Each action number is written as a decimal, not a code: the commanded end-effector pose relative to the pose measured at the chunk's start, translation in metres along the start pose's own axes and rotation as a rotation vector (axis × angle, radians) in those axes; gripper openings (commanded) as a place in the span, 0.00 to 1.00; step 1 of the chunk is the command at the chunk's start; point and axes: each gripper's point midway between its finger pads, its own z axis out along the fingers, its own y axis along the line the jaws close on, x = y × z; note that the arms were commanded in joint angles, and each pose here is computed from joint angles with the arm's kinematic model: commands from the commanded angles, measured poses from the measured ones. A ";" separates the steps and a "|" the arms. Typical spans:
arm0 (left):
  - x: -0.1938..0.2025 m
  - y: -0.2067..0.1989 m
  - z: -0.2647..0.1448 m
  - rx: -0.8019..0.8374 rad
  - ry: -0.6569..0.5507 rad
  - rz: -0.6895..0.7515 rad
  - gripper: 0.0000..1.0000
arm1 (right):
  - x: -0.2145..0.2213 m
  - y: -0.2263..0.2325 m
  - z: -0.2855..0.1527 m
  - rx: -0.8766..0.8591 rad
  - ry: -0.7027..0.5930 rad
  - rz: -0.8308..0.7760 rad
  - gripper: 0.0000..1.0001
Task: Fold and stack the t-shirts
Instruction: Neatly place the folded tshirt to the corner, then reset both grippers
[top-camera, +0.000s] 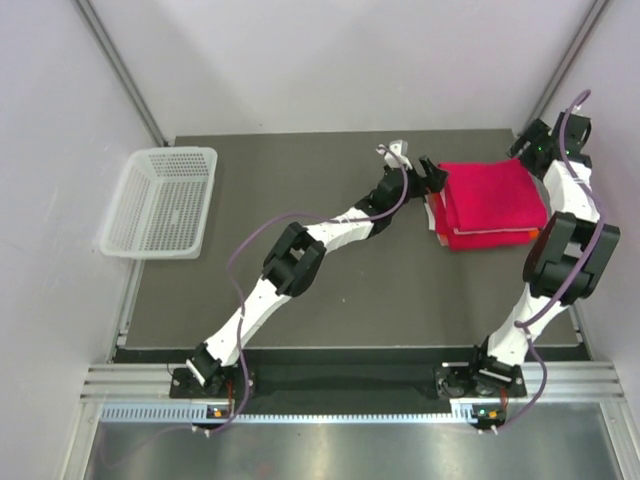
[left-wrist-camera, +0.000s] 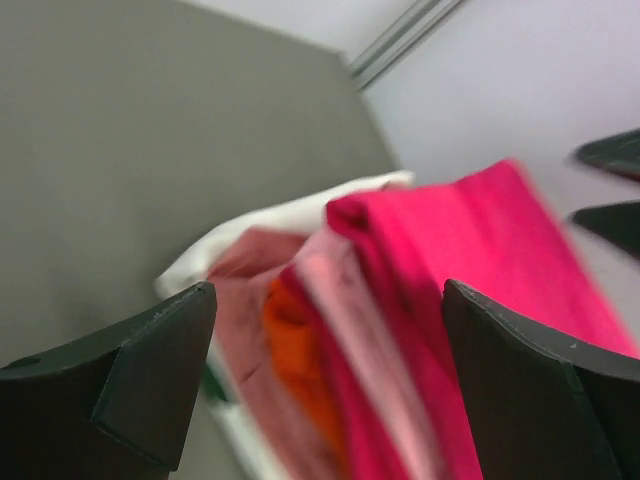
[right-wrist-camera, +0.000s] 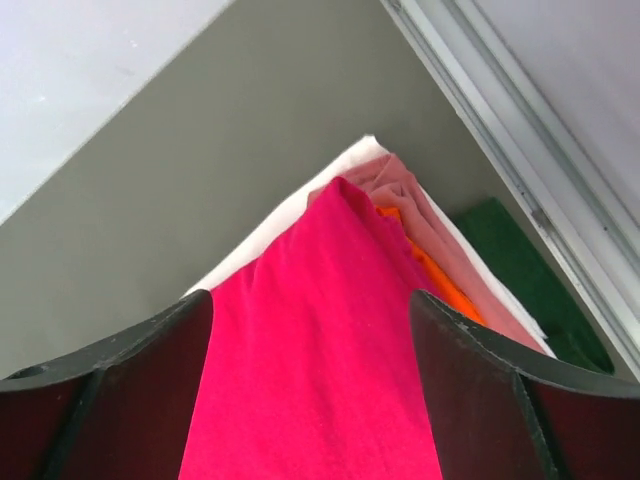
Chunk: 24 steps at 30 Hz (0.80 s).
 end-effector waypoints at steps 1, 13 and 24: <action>-0.091 -0.081 -0.027 0.061 -0.126 0.119 0.99 | -0.064 0.027 -0.061 -0.059 -0.218 -0.015 0.79; -0.192 -0.033 -0.217 -0.294 -0.126 0.339 0.97 | 0.007 0.077 -0.186 -0.191 -0.248 -0.251 1.00; -0.180 0.062 -0.387 -0.569 -0.122 0.411 0.97 | 0.125 0.102 -0.226 -0.339 -0.276 -0.384 1.00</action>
